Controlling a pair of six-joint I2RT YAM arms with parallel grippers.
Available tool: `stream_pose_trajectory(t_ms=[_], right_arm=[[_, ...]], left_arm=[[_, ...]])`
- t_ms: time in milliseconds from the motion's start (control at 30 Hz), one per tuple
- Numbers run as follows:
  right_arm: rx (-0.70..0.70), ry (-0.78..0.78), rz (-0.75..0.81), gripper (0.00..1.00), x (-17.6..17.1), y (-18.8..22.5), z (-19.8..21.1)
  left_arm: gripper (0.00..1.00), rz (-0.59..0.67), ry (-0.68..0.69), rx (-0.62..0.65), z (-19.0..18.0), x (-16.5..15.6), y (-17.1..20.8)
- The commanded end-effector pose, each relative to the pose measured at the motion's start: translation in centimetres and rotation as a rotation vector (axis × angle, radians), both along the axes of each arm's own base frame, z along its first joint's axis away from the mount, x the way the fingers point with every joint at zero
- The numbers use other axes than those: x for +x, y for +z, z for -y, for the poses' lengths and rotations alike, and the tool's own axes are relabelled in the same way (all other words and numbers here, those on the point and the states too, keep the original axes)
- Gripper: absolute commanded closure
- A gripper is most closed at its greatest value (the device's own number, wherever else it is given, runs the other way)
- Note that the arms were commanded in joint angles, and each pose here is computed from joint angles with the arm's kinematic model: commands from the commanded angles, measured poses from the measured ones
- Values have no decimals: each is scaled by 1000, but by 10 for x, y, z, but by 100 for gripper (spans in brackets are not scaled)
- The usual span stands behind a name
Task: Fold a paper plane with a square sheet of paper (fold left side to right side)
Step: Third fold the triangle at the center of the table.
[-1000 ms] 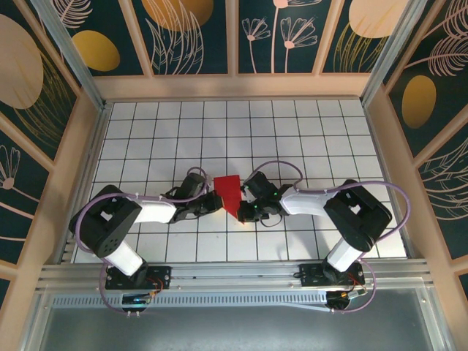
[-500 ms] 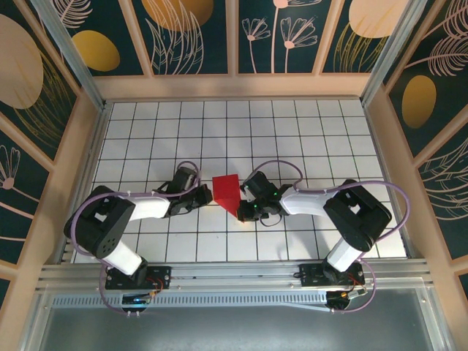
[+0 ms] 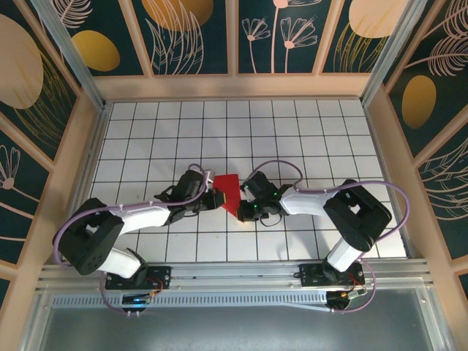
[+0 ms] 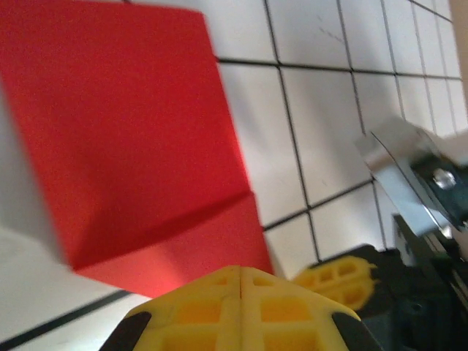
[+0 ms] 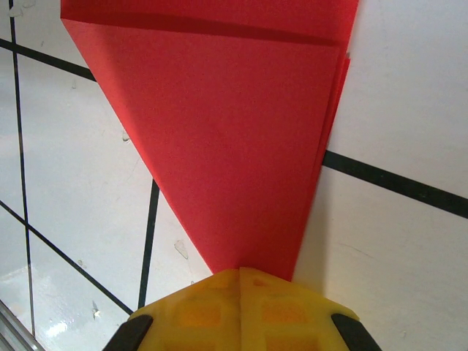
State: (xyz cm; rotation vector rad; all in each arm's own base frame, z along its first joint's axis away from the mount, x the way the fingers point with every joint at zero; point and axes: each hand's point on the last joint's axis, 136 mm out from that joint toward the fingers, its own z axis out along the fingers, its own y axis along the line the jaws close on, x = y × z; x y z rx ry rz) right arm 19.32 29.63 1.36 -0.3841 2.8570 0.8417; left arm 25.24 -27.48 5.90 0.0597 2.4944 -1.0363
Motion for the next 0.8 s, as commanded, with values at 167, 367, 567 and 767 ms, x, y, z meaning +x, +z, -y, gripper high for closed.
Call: stream_pose_trajectory(t_ms=[167,367,567,767], right_arm=[[-237,-37,-82,100,-21,-44,50],[-206,-31,-90,100,-21,-41,43],[-143,-26,-74,100,-14,-26,28],[-21,-24,-21,100,4,17,-2]], left_arm=[[100,-25,2,3,12,8,-14],[100,-39,11,63,5,8,-32],[100,-72,24,111,-3,4,-51],[100,-97,29,163,-12,-1,-66]])
